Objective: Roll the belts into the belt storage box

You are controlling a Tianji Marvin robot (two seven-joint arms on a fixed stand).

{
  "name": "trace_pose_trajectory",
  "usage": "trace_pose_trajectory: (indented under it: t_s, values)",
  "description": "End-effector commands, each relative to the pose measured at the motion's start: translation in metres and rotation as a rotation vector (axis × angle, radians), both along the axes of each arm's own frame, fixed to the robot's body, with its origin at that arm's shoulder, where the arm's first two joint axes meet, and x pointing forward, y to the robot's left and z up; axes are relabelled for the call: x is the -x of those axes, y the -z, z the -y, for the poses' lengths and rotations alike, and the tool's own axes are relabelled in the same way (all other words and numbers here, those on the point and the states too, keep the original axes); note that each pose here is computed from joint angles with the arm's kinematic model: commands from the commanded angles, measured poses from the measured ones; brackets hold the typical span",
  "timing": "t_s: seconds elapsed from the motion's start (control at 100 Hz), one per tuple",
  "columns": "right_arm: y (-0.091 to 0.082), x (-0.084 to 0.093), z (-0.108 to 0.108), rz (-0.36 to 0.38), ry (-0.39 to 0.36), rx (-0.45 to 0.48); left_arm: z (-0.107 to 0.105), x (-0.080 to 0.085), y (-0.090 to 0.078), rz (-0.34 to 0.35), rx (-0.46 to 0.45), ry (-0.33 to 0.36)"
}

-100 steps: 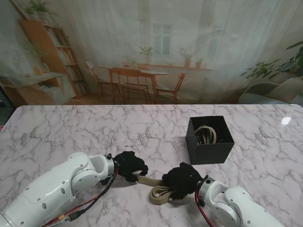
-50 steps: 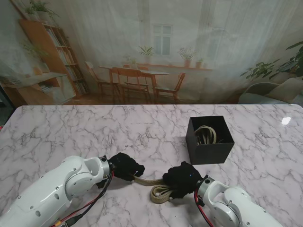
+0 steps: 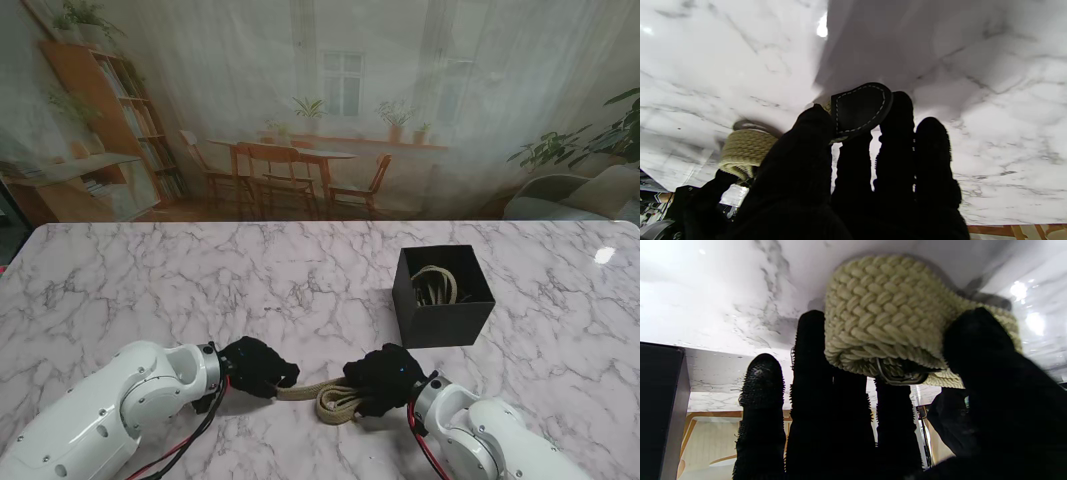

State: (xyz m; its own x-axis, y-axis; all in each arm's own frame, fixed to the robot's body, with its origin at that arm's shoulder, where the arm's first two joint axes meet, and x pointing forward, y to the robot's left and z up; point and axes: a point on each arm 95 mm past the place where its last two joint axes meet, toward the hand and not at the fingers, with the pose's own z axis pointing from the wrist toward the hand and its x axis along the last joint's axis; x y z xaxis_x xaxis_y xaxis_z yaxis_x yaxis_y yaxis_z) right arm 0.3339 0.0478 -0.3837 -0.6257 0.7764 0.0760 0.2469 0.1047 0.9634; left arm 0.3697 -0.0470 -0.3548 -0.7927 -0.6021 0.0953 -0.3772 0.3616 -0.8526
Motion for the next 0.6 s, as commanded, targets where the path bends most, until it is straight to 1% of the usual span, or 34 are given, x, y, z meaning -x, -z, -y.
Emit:
trace_pose_trajectory:
  t_s: [0.0, 0.15, 0.34, 0.59]
  values:
    - [0.011, 0.003, 0.004, -0.029, 0.012, 0.018, 0.004, 0.007, 0.002, -0.035, 0.005, 0.02]
    - [0.012, 0.002, 0.002, -0.016, 0.02, -0.004, 0.009, 0.01, 0.001, -0.052, 0.027, 0.027]
    - [0.014, 0.001, 0.001, -0.014, 0.017, -0.017, 0.014, 0.012, 0.003, -0.075, 0.035, 0.039]
    - [0.016, 0.0, -0.002, -0.029, 0.011, -0.028, 0.02, 0.013, 0.008, -0.144, 0.042, 0.064]
